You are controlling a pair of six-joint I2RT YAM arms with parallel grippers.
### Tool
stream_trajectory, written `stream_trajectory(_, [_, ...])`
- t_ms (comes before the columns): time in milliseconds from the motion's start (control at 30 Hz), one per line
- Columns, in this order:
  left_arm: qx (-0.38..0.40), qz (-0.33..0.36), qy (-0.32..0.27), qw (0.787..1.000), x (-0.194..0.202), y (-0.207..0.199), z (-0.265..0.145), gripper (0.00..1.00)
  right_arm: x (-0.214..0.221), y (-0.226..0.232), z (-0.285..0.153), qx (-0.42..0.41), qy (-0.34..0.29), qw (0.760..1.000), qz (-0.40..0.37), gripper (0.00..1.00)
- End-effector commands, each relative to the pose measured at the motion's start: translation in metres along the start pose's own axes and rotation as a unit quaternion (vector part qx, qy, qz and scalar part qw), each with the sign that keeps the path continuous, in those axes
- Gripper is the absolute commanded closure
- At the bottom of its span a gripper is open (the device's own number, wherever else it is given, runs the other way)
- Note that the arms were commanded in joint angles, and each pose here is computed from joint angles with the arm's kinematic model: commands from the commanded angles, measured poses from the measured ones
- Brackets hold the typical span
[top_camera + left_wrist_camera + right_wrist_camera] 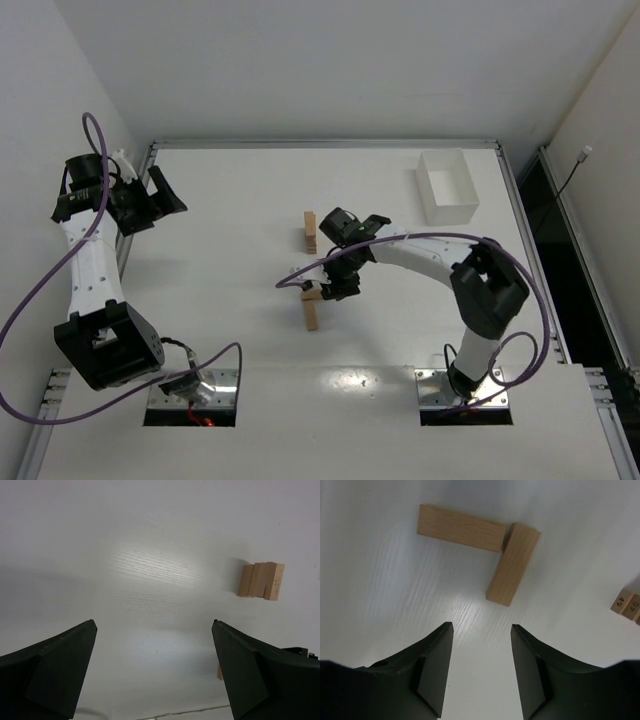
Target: Build the wood block tower
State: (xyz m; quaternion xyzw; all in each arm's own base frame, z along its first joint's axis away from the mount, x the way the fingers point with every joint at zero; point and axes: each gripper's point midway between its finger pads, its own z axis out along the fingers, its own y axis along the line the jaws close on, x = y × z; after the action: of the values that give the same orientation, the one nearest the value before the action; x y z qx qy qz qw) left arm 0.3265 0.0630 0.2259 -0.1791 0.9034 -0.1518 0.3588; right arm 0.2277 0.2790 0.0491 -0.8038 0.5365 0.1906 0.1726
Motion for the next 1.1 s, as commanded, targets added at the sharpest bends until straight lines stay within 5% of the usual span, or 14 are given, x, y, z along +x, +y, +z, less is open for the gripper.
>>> stream_trajectory(0, [-0.002,0.026,-0.028,0.999,-0.016,-0.004,-0.012,0.00,-0.020,-0.017,0.003,0.002,-0.012,0.998,-0.058,0.54])
stream_trajectory(333, [-0.015,0.021,-0.029,0.999,-0.018,0.001,-0.009,0.00,-0.012,-0.016,0.029,-0.030,0.013,0.999,-0.007,0.55])
stream_trajectory(1067, [-0.053,-0.002,-0.030,0.998,-0.024,0.016,-0.002,0.00,-0.024,-0.054,0.056,0.038,0.027,0.995,0.084,0.54])
